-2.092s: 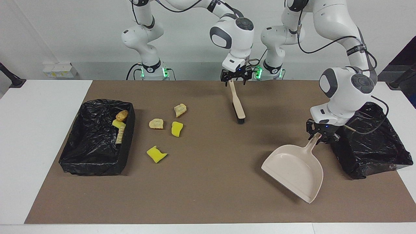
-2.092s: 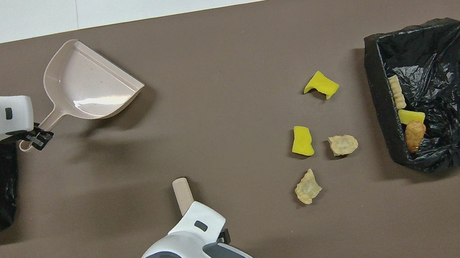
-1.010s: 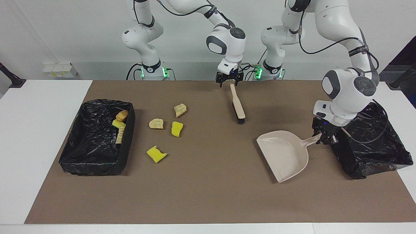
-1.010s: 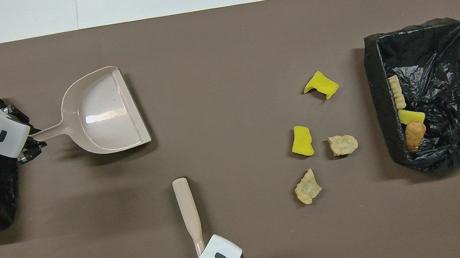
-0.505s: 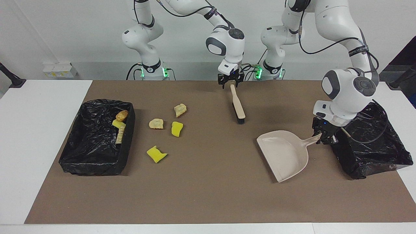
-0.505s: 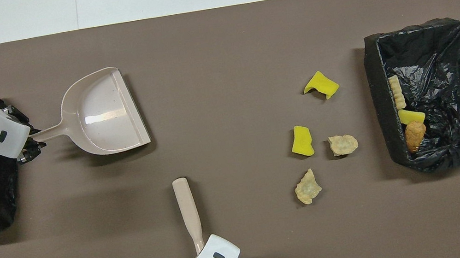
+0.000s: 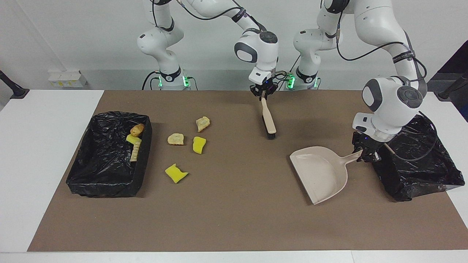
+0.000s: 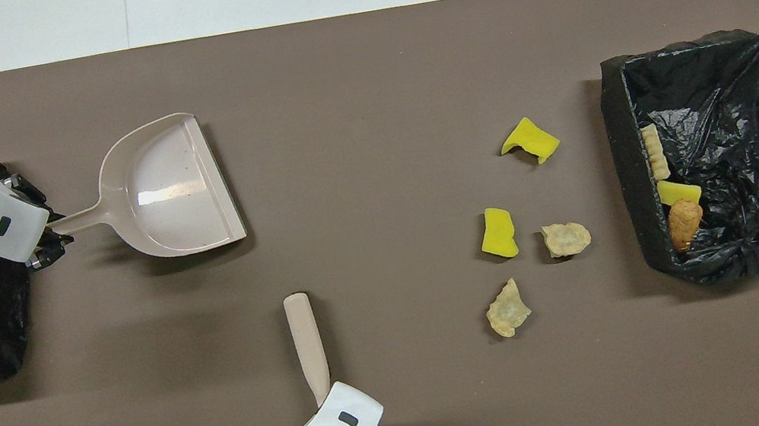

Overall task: Sweep and dump trash in bin
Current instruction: 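Lift the brush with the right gripper toward the sponge pieces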

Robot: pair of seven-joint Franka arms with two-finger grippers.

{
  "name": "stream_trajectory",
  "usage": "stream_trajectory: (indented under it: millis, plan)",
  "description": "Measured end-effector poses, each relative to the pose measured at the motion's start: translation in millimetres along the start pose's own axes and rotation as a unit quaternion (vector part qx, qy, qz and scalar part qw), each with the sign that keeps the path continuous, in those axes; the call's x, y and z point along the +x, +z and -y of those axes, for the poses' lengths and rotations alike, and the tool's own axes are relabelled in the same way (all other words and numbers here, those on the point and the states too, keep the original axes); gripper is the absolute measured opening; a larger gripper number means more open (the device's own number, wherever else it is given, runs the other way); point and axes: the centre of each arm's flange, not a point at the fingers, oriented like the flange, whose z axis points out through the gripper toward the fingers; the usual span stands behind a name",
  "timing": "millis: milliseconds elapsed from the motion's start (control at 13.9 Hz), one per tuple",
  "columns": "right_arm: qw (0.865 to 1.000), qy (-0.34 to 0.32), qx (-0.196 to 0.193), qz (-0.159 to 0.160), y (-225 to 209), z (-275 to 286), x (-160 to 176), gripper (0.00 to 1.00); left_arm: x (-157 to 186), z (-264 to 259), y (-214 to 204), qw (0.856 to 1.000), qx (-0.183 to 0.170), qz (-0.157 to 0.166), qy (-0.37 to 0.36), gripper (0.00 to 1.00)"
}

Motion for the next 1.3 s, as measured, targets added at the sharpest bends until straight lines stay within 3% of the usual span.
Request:
stream_trajectory:
  millis: [361,649,1010,1299]
  plan:
    - [1.0,0.006,0.003,0.001,-2,0,2,0.26,0,0,0,1.0,0.0,0.0,0.001,0.31]
    - [0.999,0.047,0.016,-0.015,-38,-19,39,0.26,2,0,-1,1.0,0.001,0.0,0.003,0.31]
    - [0.993,0.113,-0.038,0.004,-104,-113,78,0.26,29,-8,0,1.0,-0.009,-0.001,0.021,0.31]
    - [0.987,0.134,-0.077,0.041,-107,-186,88,0.26,88,-28,-4,0.999,-0.013,0.001,0.03,0.31]
